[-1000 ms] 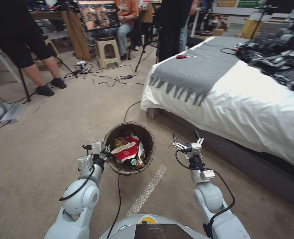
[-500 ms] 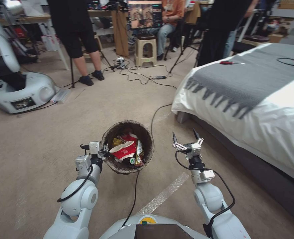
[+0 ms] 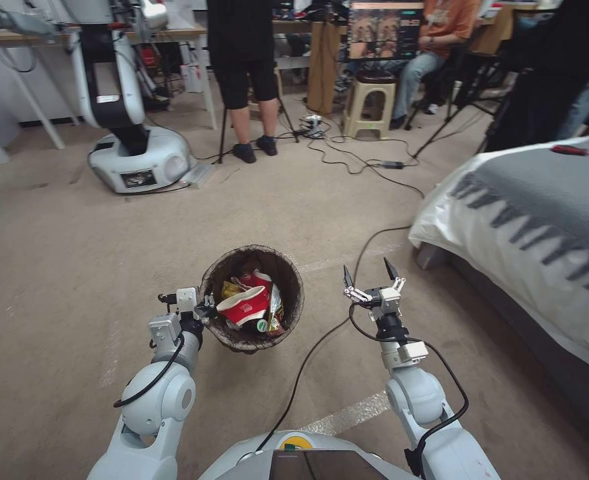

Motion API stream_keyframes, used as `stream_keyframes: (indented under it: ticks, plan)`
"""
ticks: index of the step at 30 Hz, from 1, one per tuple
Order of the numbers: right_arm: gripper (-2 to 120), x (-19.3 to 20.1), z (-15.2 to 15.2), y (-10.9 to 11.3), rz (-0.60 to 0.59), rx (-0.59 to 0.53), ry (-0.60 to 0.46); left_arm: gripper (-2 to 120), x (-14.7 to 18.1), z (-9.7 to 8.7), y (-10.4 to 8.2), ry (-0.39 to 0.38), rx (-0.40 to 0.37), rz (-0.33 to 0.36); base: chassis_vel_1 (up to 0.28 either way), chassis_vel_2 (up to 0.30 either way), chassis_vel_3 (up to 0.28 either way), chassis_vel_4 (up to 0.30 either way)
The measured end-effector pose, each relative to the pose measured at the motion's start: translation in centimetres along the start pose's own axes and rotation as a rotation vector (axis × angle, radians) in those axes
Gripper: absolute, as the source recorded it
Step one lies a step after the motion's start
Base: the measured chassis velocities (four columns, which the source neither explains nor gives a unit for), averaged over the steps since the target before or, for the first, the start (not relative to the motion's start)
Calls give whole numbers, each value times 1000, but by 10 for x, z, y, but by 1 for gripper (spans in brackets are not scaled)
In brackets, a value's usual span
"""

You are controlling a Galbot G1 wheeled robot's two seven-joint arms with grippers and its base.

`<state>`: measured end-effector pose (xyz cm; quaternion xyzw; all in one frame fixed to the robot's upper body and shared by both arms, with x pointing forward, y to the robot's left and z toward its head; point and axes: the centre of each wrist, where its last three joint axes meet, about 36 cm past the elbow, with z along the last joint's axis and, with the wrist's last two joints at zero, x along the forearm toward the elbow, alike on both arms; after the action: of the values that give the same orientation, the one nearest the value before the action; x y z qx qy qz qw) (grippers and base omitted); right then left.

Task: Pick up the trash bin, then pick up the garbage from the floor and place it into the trash bin.

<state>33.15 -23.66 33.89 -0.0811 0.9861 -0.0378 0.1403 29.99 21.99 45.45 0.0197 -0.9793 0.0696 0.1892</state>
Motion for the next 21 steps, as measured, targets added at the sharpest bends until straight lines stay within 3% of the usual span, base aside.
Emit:
stream_keyframes:
  ticks: [13, 21]
  plan:
    - [100, 0, -1, 0, -3, 1, -7, 2, -1, 4, -1, -11, 2, 12, 119, 120, 123, 121]
    - [100, 0, -2, 0, -10, -2, -12, 2, -5, 8, 0, -13, 0, 20, 31, 33, 30, 28]
